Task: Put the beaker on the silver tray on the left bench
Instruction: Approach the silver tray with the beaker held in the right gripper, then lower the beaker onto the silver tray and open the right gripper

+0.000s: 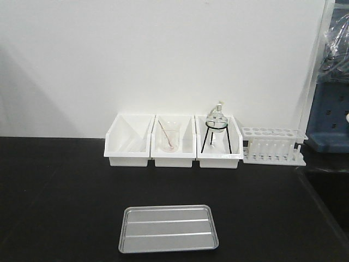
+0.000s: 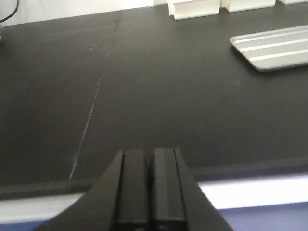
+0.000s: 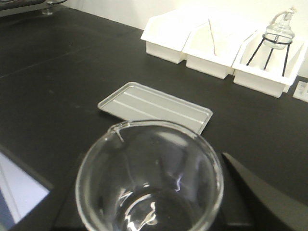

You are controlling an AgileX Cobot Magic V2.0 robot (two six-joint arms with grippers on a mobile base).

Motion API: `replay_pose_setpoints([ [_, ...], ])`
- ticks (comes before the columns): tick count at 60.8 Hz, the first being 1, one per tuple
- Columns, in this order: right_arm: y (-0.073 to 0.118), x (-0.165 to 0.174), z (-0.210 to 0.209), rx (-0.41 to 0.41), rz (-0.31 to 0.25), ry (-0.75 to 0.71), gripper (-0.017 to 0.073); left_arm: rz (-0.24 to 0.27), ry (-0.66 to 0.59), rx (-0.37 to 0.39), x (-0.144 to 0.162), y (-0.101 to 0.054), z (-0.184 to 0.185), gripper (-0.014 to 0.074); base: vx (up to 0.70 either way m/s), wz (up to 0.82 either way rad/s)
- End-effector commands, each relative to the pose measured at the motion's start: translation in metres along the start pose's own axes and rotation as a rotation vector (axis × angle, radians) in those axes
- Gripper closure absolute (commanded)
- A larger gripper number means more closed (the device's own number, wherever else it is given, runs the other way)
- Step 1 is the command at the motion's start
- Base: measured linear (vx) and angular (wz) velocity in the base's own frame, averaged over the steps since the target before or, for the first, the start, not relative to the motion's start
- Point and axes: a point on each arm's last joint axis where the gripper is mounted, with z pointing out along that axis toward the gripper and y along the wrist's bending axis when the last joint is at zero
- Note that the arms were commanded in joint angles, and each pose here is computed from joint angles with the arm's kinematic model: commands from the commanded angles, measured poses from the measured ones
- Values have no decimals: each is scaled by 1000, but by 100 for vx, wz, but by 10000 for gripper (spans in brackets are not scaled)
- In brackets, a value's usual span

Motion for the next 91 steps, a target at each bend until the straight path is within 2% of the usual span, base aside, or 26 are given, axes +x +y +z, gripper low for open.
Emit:
replay_pose_setpoints([
  [1, 2, -15, -2, -30, -18, -81, 571, -2, -63, 7, -1, -1, 2, 592, 32, -5],
  [54, 2, -15, -2, -30, -17, -81, 571, -2, -63, 7, -1, -1, 2, 592, 11, -3],
  [60, 5, -18, -2, -58, -35, -110, 571, -2, -63, 7, -1, -1, 2, 592, 0, 0],
  [65, 9, -19, 6, -87, -37, -107, 571, -2, -63, 7, -1, -1, 2, 592, 0, 0],
  [73, 9, -17, 36, -85, -65, -29, 571, -2, -63, 7, -1, -1, 2, 592, 0, 0],
  [78, 6, -18, 63, -113, -21, -4, 571, -2, -63, 7, -1, -1, 2, 592, 0, 0],
  [86, -7, -22, 108, -213, 75, -57, 571, -2, -63, 7, -1, -1, 2, 592, 0, 0],
  [91, -17, -19, 135, -258, 106, -73, 571, -2, -63, 7, -1, -1, 2, 592, 0, 0],
])
